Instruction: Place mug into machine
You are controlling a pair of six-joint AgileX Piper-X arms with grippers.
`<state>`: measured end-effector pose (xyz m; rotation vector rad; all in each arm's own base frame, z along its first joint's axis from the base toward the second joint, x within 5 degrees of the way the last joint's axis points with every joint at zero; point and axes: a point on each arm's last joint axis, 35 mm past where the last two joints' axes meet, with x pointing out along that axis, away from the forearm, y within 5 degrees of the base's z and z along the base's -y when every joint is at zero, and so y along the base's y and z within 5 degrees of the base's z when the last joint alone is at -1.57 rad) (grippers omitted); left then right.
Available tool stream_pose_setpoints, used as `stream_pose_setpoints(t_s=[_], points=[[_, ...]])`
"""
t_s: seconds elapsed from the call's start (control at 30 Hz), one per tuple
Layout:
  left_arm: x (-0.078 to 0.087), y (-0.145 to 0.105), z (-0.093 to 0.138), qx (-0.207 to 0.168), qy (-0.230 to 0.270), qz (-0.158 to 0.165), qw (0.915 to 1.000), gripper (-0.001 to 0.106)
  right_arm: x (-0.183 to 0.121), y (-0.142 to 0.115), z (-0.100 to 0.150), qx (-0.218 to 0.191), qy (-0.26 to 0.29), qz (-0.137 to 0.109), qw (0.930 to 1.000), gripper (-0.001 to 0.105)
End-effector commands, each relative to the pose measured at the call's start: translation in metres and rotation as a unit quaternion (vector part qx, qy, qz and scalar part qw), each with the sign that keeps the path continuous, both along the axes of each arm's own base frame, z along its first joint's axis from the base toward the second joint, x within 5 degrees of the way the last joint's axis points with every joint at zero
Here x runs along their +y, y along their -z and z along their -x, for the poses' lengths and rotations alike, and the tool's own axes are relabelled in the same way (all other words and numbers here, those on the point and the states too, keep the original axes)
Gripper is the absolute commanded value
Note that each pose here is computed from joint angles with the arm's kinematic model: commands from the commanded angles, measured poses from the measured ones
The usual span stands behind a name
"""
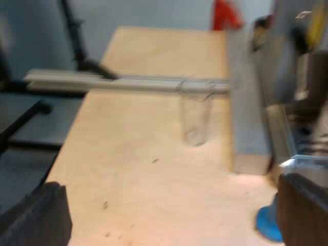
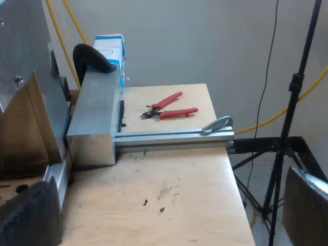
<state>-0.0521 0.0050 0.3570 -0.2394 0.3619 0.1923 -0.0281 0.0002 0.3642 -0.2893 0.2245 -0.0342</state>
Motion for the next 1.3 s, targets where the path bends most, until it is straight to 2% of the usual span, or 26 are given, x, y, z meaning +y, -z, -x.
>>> stream_pose_setpoints(t_s=[0.03, 0.3, 0.4, 0.53, 0.67, 0.87, 1.03, 1.3], points=[[0.002, 0.005, -0.013, 0.010, -0.021, -0.012, 0.9996, 0.082, 0.000, 0.008, -0.012, 0.018, -0.001, -0.005, 0.9998, 0.089], [0.002, 0.023, -0.055, -0.039, -0.021, -0.011, 0.9990, 0.082, -0.001, 0.042, -0.040, 0.058, -0.001, -0.007, 0.9983, 0.089], [0.001, 0.037, -0.069, -0.037, -0.018, -0.010, 0.9991, 0.082, -0.002, 0.055, -0.047, 0.079, 0.000, -0.007, 0.9968, 0.089], [0.001, 0.060, -0.082, -0.007, -0.018, -0.010, 0.9998, 0.082, -0.002, 0.071, -0.055, 0.103, 0.000, -0.008, 0.9946, 0.089], [0.001, 0.069, -0.086, 0.008, -0.018, -0.011, 0.9998, 0.082, -0.002, 0.071, -0.056, 0.098, 0.000, -0.008, 0.9951, 0.089], [-0.001, 0.071, -0.088, 0.004, 0.010, 0.001, 0.9999, 0.082, -0.002, 0.071, -0.056, 0.098, 0.000, -0.008, 0.9951, 0.089], [-0.004, 0.072, -0.090, 0.001, 0.051, 0.017, 0.9985, 0.082, -0.002, 0.071, -0.056, 0.098, 0.000, -0.008, 0.9951, 0.089], [-0.005, 0.072, -0.091, -0.001, 0.069, 0.020, 0.9974, 0.082, -0.002, 0.071, -0.056, 0.098, 0.000, -0.008, 0.9951, 0.089]])
